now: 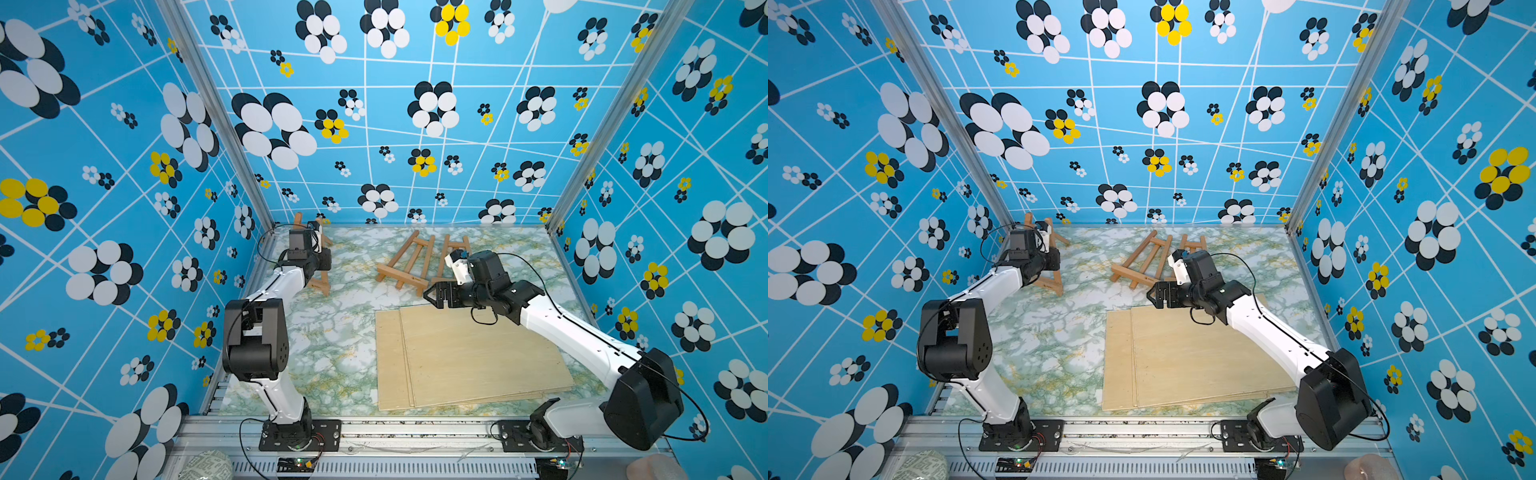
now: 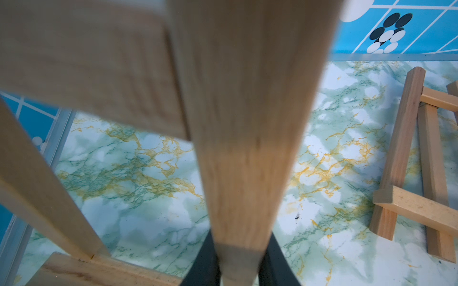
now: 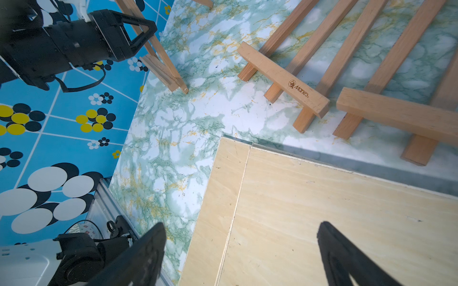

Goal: Assemble the easel
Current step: Move the easel to the corner of the board.

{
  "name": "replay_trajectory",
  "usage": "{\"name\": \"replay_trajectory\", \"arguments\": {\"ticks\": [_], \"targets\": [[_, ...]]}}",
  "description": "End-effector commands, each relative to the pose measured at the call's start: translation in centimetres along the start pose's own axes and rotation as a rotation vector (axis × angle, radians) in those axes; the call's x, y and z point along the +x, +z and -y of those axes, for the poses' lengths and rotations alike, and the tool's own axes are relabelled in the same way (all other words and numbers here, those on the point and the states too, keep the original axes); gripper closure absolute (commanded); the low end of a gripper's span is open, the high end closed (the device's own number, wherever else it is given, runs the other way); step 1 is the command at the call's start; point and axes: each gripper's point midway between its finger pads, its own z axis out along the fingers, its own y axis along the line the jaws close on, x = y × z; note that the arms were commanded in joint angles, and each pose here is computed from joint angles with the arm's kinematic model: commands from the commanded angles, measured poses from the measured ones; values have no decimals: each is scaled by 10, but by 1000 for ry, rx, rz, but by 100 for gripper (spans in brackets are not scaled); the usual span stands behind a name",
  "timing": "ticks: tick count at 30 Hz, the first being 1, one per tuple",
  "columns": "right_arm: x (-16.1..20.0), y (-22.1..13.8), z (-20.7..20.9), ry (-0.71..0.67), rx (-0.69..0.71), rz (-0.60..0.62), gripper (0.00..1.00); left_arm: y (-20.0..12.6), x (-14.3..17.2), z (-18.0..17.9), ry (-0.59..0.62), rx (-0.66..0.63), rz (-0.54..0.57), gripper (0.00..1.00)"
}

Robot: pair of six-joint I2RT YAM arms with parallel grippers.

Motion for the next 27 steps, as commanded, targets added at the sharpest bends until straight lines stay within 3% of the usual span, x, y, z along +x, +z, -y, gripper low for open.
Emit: {"name": "replay_trajectory", "arguments": {"ticks": [1, 10, 27], "targets": [[-11, 0, -1, -24, 5, 29, 3, 16, 64, 0, -27, -7, -211, 87], [-10, -2, 1, -24, 13, 30, 3, 22, 74, 3, -49, -1, -234, 87], [-8, -2, 3, -26, 23, 27, 3, 33, 71, -11, -63, -133, -318, 88]]}}
